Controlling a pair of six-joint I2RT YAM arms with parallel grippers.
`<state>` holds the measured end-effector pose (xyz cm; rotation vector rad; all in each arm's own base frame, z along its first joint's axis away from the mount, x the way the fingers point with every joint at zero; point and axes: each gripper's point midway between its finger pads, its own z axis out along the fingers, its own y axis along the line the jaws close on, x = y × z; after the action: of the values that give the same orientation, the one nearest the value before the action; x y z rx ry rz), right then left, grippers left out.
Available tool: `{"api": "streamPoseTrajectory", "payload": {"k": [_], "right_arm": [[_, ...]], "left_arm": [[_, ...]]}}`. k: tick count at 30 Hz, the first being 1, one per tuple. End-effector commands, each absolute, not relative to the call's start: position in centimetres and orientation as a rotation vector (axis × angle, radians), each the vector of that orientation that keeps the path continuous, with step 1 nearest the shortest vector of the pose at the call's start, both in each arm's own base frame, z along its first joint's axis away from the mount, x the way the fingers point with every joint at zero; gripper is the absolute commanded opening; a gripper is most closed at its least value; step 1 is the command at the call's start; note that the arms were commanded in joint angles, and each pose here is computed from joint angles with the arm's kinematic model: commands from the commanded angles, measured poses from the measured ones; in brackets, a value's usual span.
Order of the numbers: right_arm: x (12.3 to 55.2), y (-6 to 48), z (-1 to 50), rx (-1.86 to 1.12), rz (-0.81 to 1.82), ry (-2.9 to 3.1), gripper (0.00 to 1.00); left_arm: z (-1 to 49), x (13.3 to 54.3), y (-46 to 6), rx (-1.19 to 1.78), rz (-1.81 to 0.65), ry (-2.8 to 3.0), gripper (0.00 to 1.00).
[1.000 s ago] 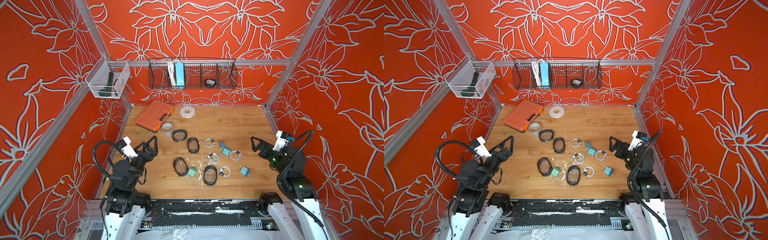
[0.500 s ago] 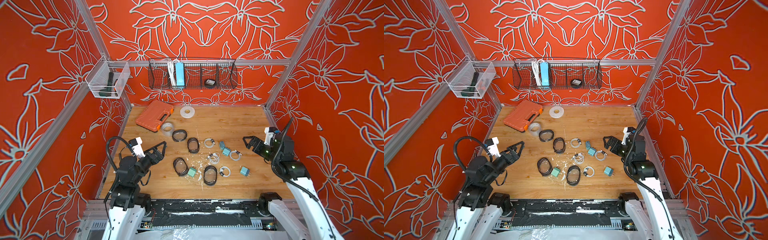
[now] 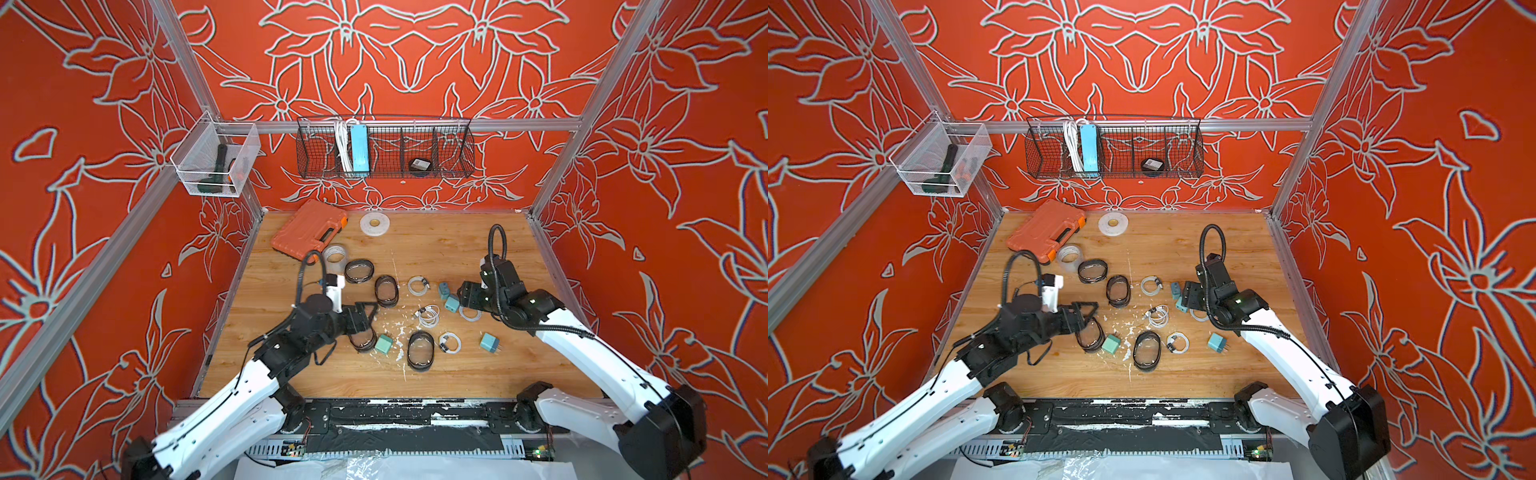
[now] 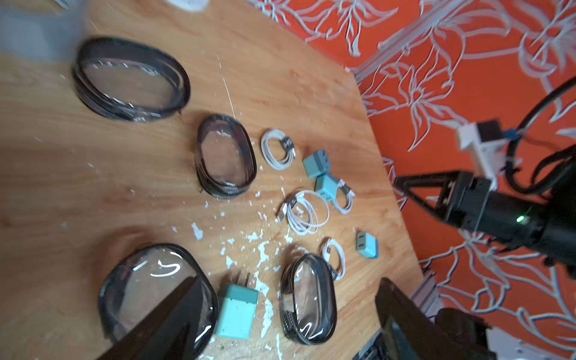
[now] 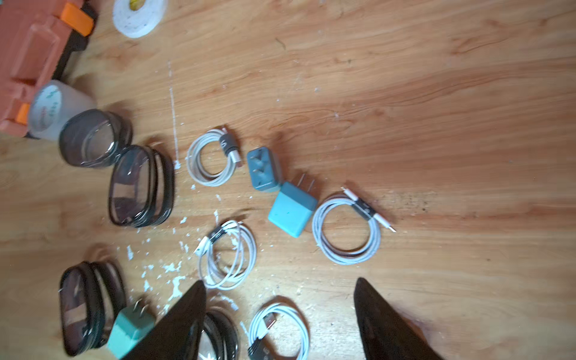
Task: Pack away charging kits
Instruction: Pick up the storage bag at the center of the board.
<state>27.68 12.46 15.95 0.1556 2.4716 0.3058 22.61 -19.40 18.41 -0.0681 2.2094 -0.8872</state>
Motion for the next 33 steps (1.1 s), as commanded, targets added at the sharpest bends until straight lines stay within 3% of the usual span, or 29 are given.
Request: {"api": "streamPoseTrajectory", "payload": {"k": [1,8,17,22,33], "right_arm": [[27.6,9.3,16.4,0.268,0.139,2.412,0.75],[27.7,6.4,16.2,0.328,0.040,2.368,0.74],[27.2,-2.0,17.3,0.510,-0.451,2.213,0.76],[28.2,-1.7,13.3,0.530,-0.369,2.278,0.74],[27.8,-2.1,13.7,0.549,-0.357,2.241,0.78]], "left_arm": [[16.4,22.0,-20.9,-0.067,-0.726,2.233,0.77],[13.1,19.5,-26.7,0.106,-0.513,2.384,0.67],[11.4,16.9,-33.2,0.306,-0.388,2.421,0.63],[10.5,17.0,-35.2,0.361,-0.262,2.443,0.61],[7.3,18.4,-36.6,0.326,0.110,2.430,0.57]]}}
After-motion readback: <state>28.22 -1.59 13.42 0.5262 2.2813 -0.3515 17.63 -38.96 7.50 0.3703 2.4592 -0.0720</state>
